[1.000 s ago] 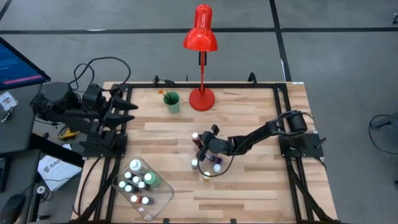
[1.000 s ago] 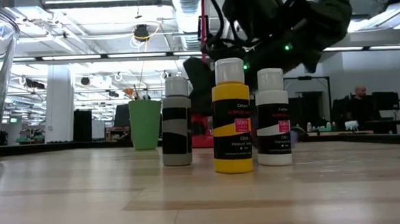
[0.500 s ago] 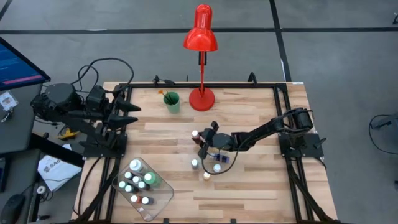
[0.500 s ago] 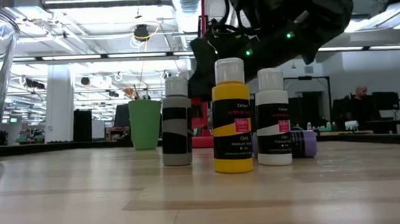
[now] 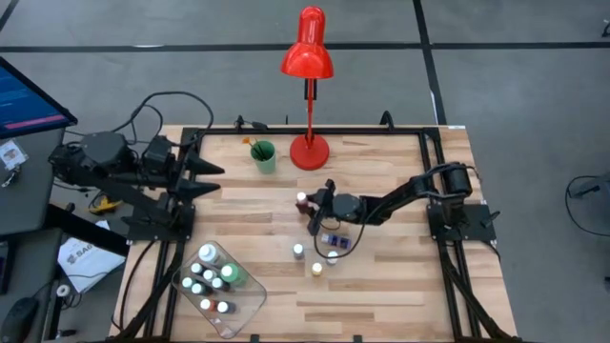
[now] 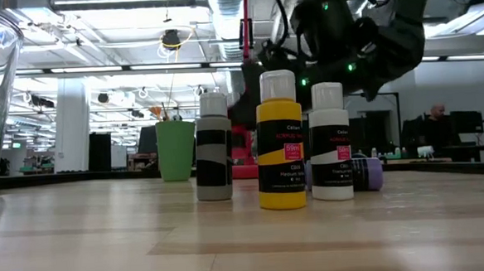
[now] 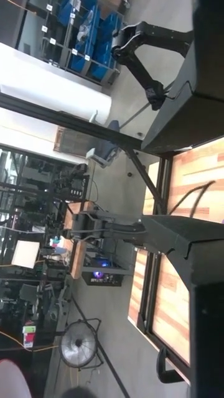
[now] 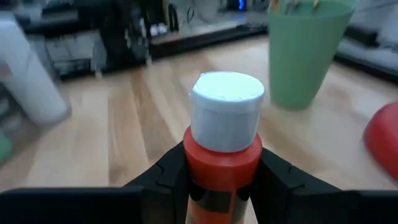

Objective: Pick & Place Paint Supplies
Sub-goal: Put the orange coloring bottle into the transparent bin

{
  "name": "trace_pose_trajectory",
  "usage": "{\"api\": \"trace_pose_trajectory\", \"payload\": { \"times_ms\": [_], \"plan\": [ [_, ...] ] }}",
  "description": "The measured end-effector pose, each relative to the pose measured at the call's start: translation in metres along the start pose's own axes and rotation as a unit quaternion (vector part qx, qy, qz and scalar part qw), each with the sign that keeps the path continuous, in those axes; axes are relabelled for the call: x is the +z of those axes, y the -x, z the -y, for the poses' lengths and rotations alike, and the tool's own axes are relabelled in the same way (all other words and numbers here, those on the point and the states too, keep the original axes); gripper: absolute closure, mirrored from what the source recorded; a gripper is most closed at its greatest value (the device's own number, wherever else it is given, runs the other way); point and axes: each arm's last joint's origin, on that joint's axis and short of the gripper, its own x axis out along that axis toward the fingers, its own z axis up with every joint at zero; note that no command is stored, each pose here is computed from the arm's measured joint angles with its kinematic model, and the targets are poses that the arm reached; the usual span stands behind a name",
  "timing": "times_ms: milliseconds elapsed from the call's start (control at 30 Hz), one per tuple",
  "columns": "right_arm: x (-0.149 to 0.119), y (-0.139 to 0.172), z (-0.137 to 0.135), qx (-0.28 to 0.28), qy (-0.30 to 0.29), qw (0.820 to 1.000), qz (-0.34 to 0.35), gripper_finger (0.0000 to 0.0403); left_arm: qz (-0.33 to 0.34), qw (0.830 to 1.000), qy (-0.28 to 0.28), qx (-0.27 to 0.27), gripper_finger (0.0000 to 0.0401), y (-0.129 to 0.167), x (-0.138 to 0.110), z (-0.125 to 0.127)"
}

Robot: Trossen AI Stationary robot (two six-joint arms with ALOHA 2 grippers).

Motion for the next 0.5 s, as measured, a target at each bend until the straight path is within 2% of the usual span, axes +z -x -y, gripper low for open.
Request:
{"api": "trace_pose_trajectory", "payload": {
  "times_ms": [233,500],
  "plan": [
    [-0.014,-0.007,0.003,0.014,0.006,1.0,0.002,0.0281,-0.002,1.0,-0.001,0.0,0.0238,-0.002,-0.001,0.0],
    [-0.015,-0.008,0.002,0.017,0.032,0.999,-0.009,0.0266,0.0,1.0,-0.001,0.01,0.0238,-0.002,0.0,0.0]
  ]
}}
